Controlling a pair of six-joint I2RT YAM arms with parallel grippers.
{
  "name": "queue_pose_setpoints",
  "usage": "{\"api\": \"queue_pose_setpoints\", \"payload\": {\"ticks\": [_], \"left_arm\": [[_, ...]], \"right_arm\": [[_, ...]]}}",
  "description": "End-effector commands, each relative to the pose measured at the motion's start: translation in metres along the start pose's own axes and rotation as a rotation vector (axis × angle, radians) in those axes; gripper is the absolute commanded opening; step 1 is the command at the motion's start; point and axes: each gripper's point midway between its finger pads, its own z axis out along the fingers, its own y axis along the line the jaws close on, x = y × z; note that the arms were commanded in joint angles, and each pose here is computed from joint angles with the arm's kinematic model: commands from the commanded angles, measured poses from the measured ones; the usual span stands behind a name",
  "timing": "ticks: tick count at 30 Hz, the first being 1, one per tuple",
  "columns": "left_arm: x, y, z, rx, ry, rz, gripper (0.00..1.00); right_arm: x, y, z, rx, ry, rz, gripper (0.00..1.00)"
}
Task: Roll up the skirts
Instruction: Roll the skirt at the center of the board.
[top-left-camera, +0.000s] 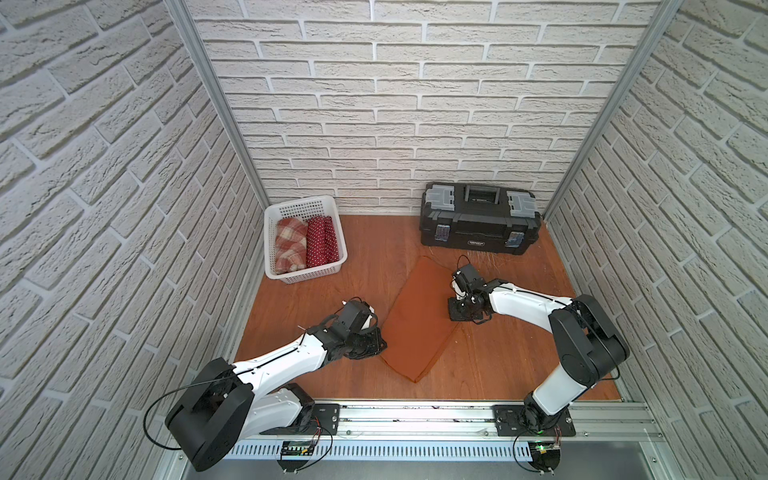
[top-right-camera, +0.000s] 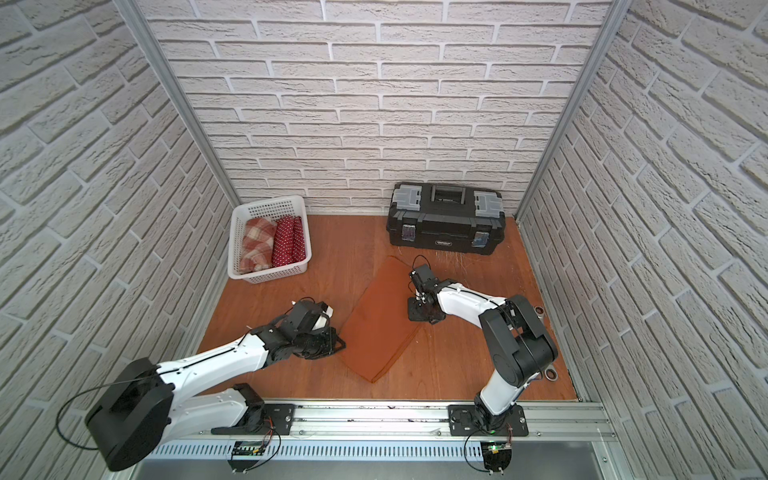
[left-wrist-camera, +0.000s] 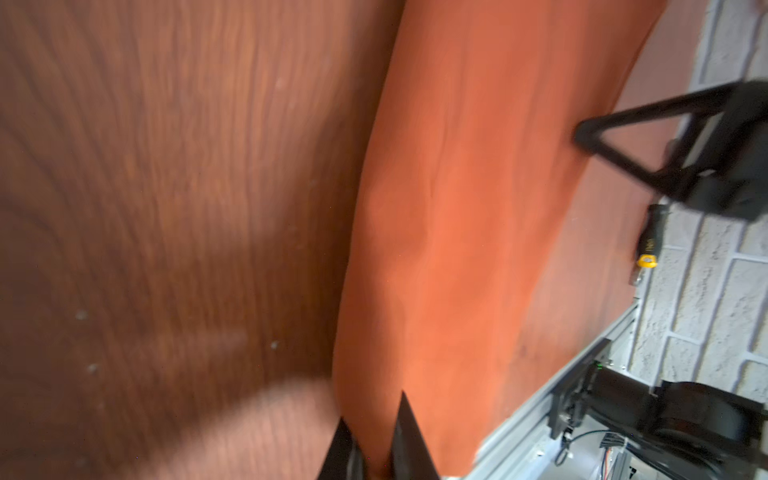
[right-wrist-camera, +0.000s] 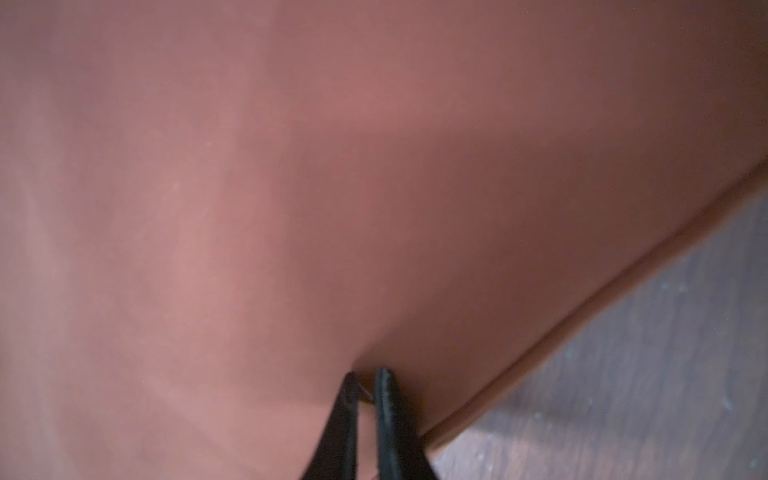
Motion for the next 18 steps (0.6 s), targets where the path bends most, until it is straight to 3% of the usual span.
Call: {"api": "queue_pose_setpoints", "payload": {"ticks": [1,5,10,13,15,18], "left_arm": [[-0.006,-0.009,-0.011,-0.023,0.0,0.015,0.0],[-0.006,-0.023,-0.011,0.015,0.042,-0.039,0.0],[-0.01,-0.028,-0.013,0.036,0.046,-0.091,0.0],[-0.012,-0.03,-0.011,0.055,0.042,-0.118,0.0],[-0.011,-0.03,-0.007,0.07,0.043,-0.142,0.0],[-0.01,-0.025,-0.001,0.079,0.037,-0.173,0.0]], "right_arm": [[0.021,0.011,-0.032,0.077,-0.046,-0.199,0.33],[0.043,0.053,-0.069,0.094,-0.2,-0.452,0.51],[0.095,0.113,-0.095,-0.038,-0.349,-0.714,0.68],[0.12,0.143,-0.096,-0.124,-0.395,-0.802,0.75],[0.128,0.155,-0.09,-0.12,-0.418,-0.831,0.88],[0.134,0.172,-0.08,-0.106,-0.444,-0.871,0.91]]}}
